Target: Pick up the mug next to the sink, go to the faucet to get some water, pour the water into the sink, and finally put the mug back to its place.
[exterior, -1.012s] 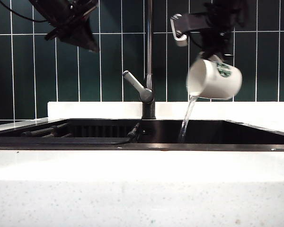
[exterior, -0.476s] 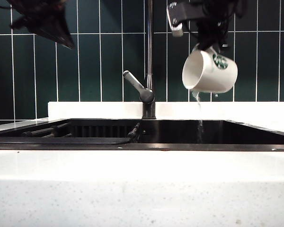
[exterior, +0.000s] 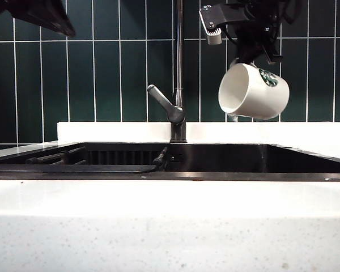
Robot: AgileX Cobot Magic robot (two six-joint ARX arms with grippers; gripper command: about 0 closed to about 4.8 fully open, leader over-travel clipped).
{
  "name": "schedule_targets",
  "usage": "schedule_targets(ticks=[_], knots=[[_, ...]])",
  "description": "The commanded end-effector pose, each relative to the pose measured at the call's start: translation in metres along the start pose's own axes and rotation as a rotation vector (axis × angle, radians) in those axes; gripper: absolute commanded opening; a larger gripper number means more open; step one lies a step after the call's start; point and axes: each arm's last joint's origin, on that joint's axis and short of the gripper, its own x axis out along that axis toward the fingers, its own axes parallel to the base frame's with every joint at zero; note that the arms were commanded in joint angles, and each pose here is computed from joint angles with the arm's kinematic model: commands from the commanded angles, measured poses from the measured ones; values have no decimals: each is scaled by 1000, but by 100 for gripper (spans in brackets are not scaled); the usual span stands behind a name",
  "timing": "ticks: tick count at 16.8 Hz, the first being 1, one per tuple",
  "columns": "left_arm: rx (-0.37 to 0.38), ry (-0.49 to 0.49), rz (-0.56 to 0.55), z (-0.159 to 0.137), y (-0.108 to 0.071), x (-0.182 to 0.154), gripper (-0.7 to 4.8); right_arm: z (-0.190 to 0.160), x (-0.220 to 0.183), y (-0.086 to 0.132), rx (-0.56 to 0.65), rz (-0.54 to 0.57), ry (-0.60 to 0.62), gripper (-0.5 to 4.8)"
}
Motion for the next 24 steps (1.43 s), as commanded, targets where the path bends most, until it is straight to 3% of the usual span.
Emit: schedule_targets(ticks=[1, 7, 12, 17, 21, 24], knots=[[5, -18, 24, 2, -2, -8, -6, 1, -9, -12, 80, -85, -8, -2], [-17, -46, 57, -10, -9, -33, -6, -33, -5, -16, 590, -120, 18, -2], [-31, -96, 184, -72, -19, -68, -6, -97, -6, -15, 1110, -162, 14, -2], [-65, -152, 249, -117, -26, -90, -6, -133, -9, -3, 1299, -246, 25, -2], [-55, -235, 286, -151, -32, -107, -6, -148, -3, 35, 1391, -333, 29, -2], [-58, -228, 302, -162, -34, -114, -6, -154, 2, 62, 1498, -431, 24, -1]])
